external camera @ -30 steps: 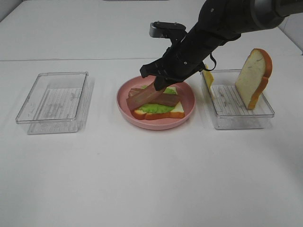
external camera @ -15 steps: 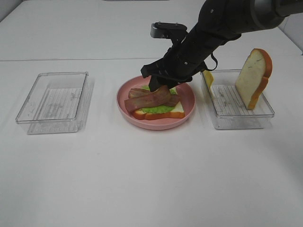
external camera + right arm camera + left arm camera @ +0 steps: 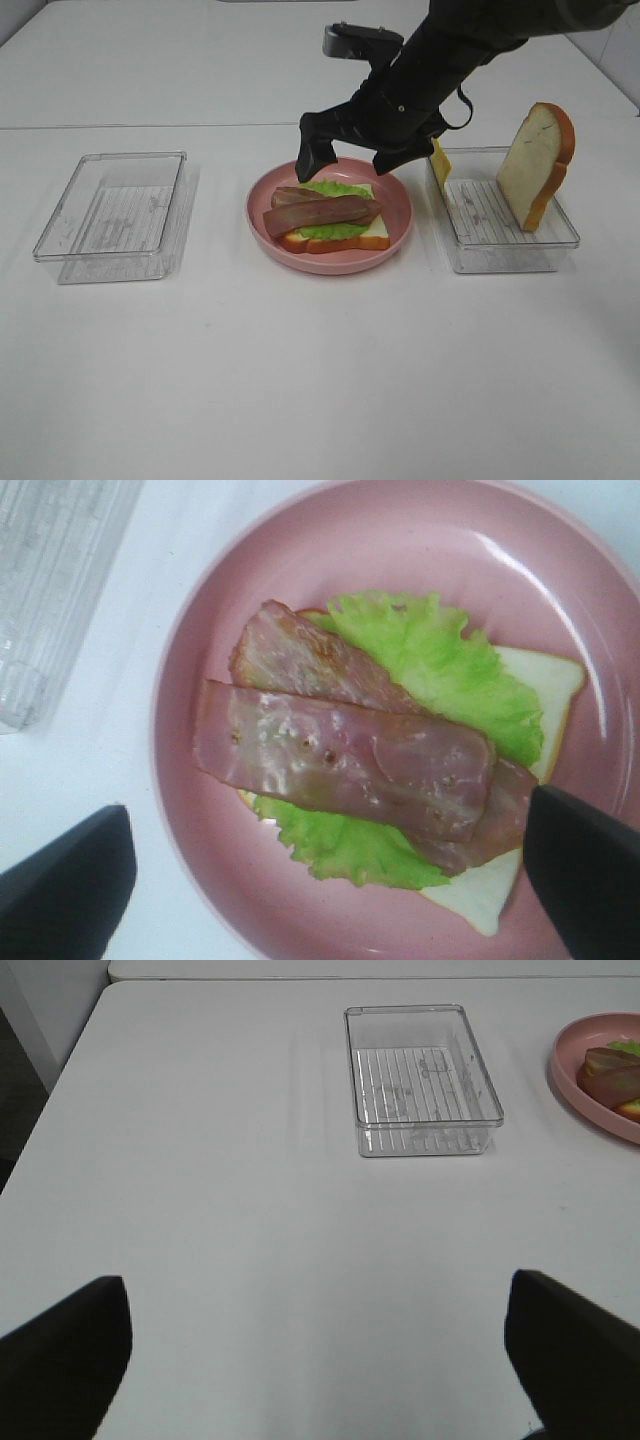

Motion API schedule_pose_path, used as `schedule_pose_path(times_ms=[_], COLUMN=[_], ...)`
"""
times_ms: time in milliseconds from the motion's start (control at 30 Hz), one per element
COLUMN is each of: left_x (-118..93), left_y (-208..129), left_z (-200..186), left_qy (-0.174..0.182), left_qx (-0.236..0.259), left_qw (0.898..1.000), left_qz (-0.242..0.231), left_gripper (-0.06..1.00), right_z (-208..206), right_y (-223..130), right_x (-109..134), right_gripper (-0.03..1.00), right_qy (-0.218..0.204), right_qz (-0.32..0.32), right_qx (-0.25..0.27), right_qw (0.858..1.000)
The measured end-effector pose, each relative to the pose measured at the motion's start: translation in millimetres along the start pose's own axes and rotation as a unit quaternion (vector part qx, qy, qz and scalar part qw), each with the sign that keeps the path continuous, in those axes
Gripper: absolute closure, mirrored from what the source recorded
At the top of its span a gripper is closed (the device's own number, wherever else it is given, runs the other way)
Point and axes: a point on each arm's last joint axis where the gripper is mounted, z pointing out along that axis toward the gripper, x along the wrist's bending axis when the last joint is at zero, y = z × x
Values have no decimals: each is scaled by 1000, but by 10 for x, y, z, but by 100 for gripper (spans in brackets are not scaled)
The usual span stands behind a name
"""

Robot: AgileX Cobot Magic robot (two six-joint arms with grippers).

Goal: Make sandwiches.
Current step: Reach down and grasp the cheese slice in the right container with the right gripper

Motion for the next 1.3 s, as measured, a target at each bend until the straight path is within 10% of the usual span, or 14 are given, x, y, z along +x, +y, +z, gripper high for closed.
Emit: schedule_pose_path(times_ms=[433,867,1300], left_x=[0,0,-1], left_y=[0,0,0], left_z=[0,0,0], left_qy=[0,0,0], left_qx=[0,0,0], left_qw=[1000,1000,1000], left_qz=[0,0,0], left_gripper=[-1,-1,-1], right_z=[-591,-265,-94], right_y=[505,457,424], right_x=[-95,-903,-1055], right_gripper=[-2,-2,-2], right_qy=[-102,-126,-88], right_qz=[22,111,153], right_qx=[60,98,97], right_qw=[993,981,980])
